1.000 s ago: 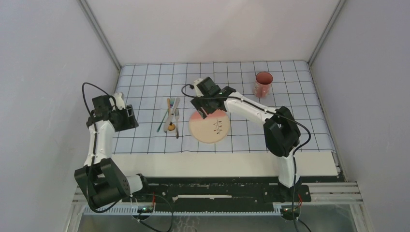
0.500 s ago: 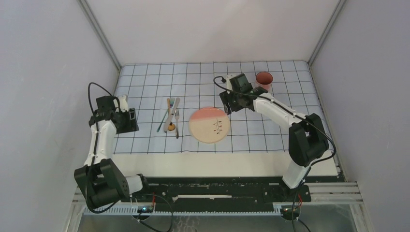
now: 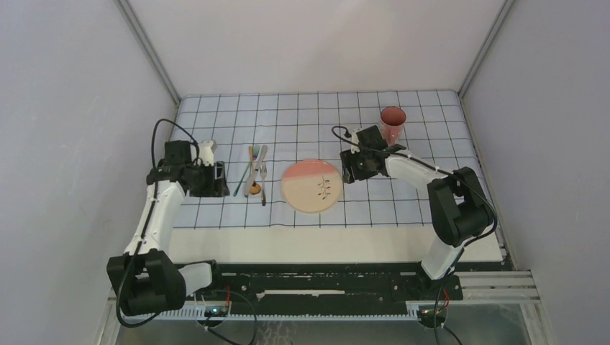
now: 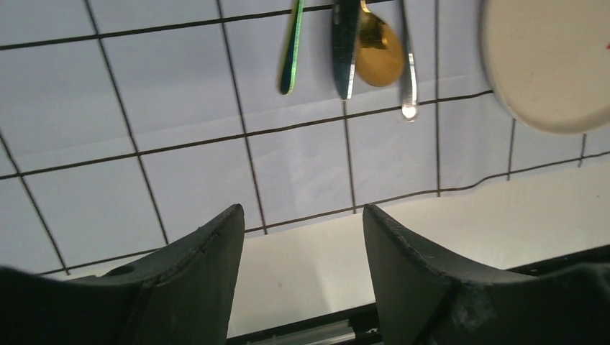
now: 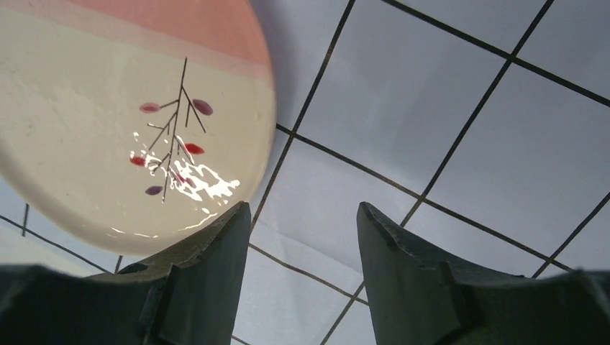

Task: Set the dinner table for one person
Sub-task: Pick up the plate from the napkin.

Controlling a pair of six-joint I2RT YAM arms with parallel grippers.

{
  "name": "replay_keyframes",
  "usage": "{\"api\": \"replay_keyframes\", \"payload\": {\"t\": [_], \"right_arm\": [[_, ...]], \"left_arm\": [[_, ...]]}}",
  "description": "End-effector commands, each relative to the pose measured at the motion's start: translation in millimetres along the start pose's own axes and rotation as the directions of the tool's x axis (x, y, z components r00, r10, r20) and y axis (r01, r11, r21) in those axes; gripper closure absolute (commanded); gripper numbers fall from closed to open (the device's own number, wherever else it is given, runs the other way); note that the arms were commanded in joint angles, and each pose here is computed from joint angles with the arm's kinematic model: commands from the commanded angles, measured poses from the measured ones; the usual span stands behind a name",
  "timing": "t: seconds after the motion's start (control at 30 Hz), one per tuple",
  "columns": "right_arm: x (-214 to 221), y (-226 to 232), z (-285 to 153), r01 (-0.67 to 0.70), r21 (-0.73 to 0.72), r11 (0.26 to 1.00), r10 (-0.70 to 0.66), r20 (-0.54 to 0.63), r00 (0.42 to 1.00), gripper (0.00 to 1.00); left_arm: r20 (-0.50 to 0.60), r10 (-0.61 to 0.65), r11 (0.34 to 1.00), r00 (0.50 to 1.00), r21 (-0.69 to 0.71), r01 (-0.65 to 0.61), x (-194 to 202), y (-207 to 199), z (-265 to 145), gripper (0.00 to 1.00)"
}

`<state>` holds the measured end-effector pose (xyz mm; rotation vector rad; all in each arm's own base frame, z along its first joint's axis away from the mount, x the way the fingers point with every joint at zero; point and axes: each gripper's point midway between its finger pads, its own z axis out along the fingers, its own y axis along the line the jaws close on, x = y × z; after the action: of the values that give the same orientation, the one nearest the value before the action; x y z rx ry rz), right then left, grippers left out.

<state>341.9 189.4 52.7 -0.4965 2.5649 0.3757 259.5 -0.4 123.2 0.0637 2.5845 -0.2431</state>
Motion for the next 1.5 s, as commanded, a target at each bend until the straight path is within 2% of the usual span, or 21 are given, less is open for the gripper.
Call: {"api": "replay_keyframes", "payload": {"t": [0.0, 0.13, 0.27, 0.4, 0.53, 0.67, 0.87, 1.07, 1.47], "right_arm": [[-44.3, 11.8, -14.5, -0.036, -0.088, 0.995, 0.051, 0.169, 0.984, 0.37], [-48.6, 22.4, -8.8, -0.028, -0.145, 0.989, 0.055, 0.187, 0.981, 0.39], [-57.2, 35.3, -6.2, -0.011, -0.202, 0.979, 0.055, 0.211, 0.976, 0.39], [-52.7, 41.6, -2.3, -0.042, -0.248, 0.968, 0.088, 0.179, 0.98, 0.4], [-54.0, 43.8, -3.6, -0.057, -0.28, 0.958, 0.108, 0.173, 0.979, 0.4], [-53.6, 44.5, -4.0, -0.056, -0.262, 0.963, 0.101, 0.16, 0.982, 0.41], [-47.5, 42.0, 7.1, -0.063, -0.271, 0.96, 0.103, 0.135, 0.985, 0.44], [-38.9, 33.4, 17.1, -0.046, -0.239, 0.97, 0.075, 0.113, 0.991, 0.45], [-27.8, 8.1, 21.7, -0.112, -0.248, 0.962, 0.135, 0.076, 0.988, 0.42]], "left_arm": [[0.134, 0.029, 0.995, 0.991, 0.091, -0.041, -46.1, -32.2, -15.1, 0.34], [0.182, -0.029, 0.974, 0.983, 0.226, -0.013, -66.6, -62.4, -10.9, 0.34], [0.228, -0.035, 0.946, 0.973, 0.323, -0.041, -82.1, -91.1, -1.0, 0.34], [0.174, -0.06, 0.893, 0.983, 0.45, -0.026, -76.9, -125.6, 15.3, 0.34], [0.078, -0.016, 0.836, 0.997, 0.548, -0.03, -60.6, -161.6, 35.1, 0.35], [-0.021, 0.029, 0.837, 0.999, 0.547, -0.013, -35.3, -171.3, 61.5, 0.36], [-0.066, 0.048, 0.846, 0.997, 0.533, -0.006, -17.5, -168.3, 87.1, 0.36], [-0.043, 0.085, 0.852, 0.995, 0.522, -0.05, -19.2, -175.5, 98.1, 0.36], [-0.028, 0.098, 0.874, 0.995, 0.48, -0.073, -24.8, -169.3, 116.2, 0.36]]}}
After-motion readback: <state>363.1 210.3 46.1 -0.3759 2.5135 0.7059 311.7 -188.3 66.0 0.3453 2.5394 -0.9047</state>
